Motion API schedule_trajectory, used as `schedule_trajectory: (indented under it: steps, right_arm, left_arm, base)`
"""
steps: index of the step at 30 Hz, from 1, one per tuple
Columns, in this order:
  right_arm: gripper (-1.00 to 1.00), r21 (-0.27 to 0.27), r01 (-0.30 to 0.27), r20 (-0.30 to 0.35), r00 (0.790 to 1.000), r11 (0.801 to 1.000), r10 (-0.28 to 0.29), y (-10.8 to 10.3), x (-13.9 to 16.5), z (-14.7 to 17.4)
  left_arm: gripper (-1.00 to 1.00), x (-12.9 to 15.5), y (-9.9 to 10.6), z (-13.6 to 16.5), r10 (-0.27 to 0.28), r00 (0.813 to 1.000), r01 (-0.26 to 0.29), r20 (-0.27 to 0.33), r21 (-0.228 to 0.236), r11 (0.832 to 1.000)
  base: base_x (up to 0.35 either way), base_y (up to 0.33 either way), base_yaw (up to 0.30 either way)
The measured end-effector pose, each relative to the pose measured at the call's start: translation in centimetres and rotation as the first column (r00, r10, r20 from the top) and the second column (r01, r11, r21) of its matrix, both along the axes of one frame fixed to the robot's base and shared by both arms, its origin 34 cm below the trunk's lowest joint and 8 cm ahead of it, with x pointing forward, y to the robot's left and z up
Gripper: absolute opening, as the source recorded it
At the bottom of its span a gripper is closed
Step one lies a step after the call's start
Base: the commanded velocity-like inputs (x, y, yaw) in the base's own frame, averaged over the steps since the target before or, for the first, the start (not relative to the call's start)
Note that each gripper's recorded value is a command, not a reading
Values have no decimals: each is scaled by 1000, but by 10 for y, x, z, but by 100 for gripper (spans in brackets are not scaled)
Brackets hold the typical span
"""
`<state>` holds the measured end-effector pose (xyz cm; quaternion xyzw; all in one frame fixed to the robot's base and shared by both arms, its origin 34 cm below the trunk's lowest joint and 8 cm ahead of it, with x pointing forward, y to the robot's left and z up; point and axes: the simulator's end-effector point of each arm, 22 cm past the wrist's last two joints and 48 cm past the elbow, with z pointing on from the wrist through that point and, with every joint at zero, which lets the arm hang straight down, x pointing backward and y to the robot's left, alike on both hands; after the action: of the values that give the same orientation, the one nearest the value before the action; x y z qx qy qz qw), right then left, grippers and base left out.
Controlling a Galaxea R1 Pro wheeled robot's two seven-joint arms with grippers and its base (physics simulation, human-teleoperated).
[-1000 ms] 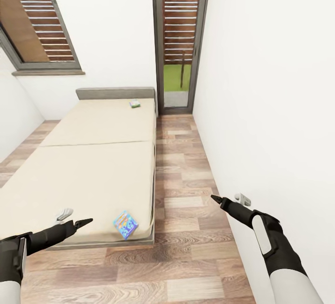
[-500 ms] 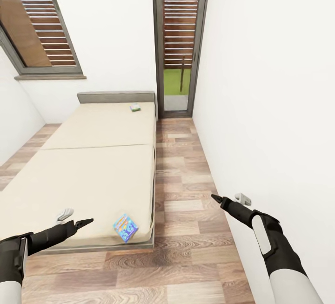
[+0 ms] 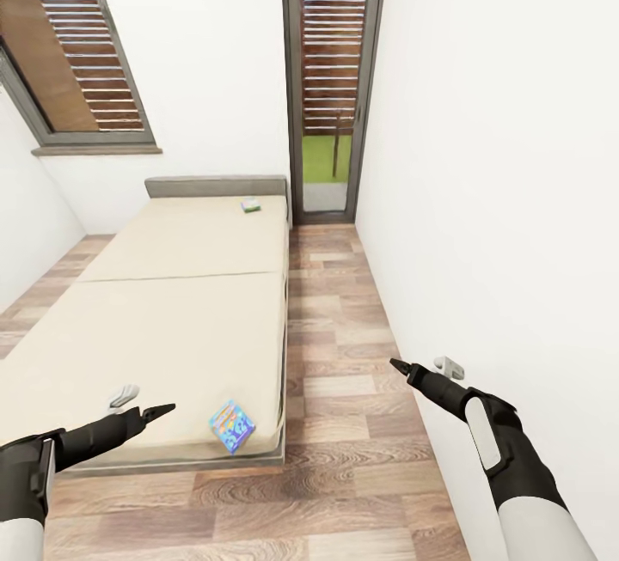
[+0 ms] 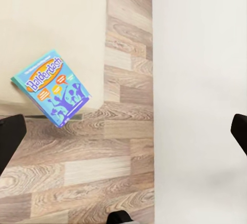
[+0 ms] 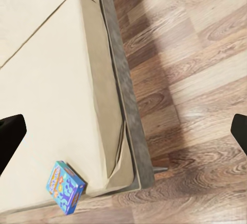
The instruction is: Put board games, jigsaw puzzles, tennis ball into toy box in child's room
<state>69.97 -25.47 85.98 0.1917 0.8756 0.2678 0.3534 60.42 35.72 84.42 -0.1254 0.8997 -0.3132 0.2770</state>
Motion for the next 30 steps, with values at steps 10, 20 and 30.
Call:
schedule_trajectory:
  steps: [10,20,30]
  right_arm:
    - [100,-8,1,24,1000,1000,-1,0,3,10]
    - [100,-12,5,49,999,1000,-5,-2,7,21]
    - [100,-13,5,66,998,1000,-4,-1,9,31]
  left_arm:
    - [100,3,-4,7,-2,1000,2,17,-4,1000]
    - [100,5,-12,13,-10,999,10,33,-9,1000]
    - [100,8,-15,21,-13,999,13,48,-11,1000]
  base:
    - [0,0,0]
    - [0,0,0]
    - [0,0,0]
